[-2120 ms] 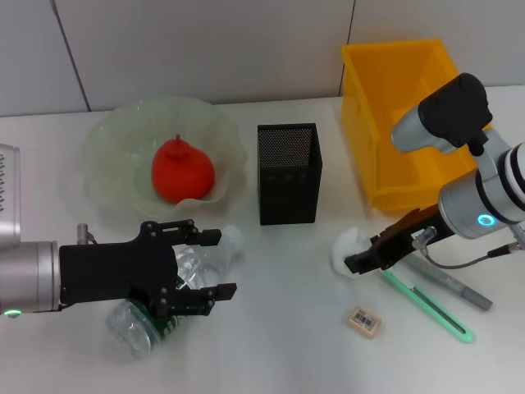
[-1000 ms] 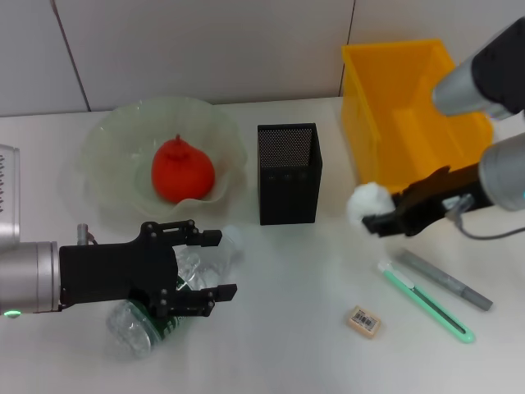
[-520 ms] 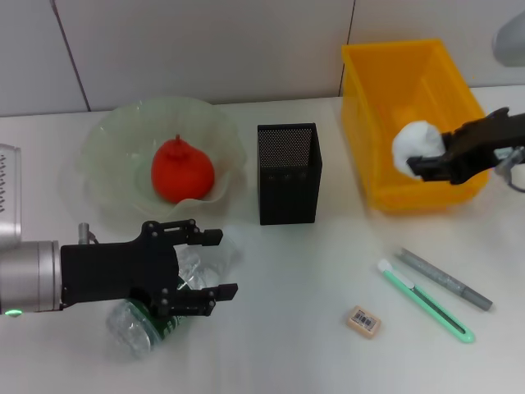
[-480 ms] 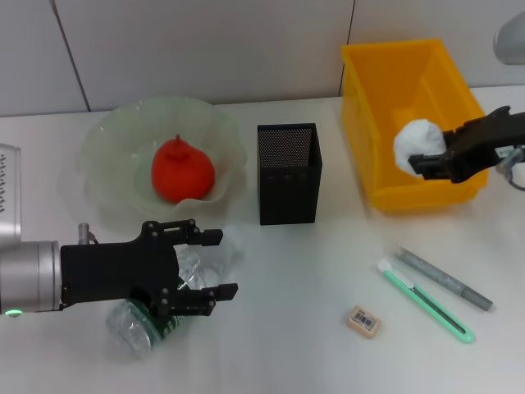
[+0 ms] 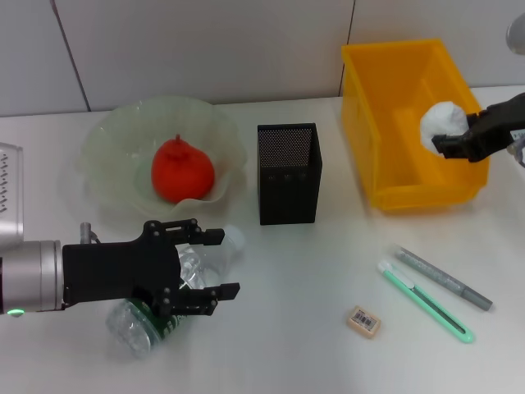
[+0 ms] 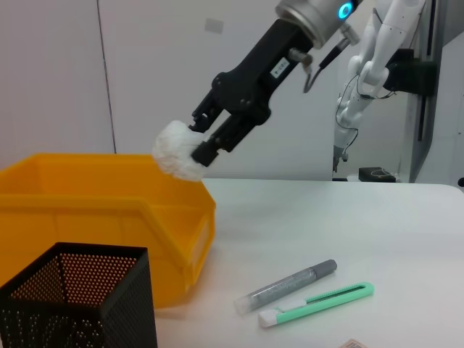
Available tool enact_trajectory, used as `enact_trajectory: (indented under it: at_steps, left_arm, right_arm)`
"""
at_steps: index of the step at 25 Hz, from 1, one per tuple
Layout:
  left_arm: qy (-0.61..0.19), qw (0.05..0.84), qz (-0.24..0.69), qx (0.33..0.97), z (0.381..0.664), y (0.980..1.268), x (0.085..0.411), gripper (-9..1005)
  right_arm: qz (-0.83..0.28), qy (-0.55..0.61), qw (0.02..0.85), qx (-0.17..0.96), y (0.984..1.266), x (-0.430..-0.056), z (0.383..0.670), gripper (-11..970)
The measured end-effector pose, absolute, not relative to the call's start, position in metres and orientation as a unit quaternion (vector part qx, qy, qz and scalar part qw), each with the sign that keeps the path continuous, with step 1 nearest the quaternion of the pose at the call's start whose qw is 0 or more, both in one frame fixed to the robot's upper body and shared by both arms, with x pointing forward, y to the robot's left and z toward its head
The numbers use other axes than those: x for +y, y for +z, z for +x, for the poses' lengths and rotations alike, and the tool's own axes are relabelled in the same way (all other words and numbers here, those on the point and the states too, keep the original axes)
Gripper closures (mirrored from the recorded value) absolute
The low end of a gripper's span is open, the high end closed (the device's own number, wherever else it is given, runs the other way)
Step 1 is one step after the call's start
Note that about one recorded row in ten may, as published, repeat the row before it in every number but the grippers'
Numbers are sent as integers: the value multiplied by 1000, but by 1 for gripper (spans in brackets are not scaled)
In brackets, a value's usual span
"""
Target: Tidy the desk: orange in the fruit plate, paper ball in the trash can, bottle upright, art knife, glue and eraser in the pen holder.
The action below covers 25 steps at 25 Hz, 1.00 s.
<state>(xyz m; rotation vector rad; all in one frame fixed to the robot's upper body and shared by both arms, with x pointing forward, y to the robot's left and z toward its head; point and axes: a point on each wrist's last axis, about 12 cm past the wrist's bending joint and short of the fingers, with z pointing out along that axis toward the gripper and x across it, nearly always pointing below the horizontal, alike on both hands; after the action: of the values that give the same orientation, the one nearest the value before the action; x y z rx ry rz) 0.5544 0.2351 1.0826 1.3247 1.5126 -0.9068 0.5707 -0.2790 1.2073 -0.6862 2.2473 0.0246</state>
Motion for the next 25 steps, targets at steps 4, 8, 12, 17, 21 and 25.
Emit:
enact_trajectory:
  at_steps: [4, 8, 12, 17, 21, 25]
  left_arm:
    - [-368, 451, 536, 612, 554, 1082, 234, 229]
    - [-370, 455, 534, 609, 555, 1084, 233, 229]
    - [-370, 455, 535, 608, 556, 1085, 233, 229]
    - [-371, 454, 535, 608, 556, 1085, 232, 230]
    - [-371, 453, 535, 609, 556, 1084, 232, 230]
    - [-371, 450, 537, 610, 556, 1084, 232, 230]
  right_arm:
    - [-266, 3, 393, 880, 1201, -285, 580, 428]
    - [-268, 3, 393, 880, 1194, -285, 590, 410]
    - [-270, 1, 398, 877, 1193, -285, 596, 391]
    - [-256, -11, 423, 869, 1196, -289, 601, 369]
    - [-250, -13, 432, 866, 1197, -290, 602, 350]
    - [-247, -13, 438, 864, 1197, -290, 602, 322]
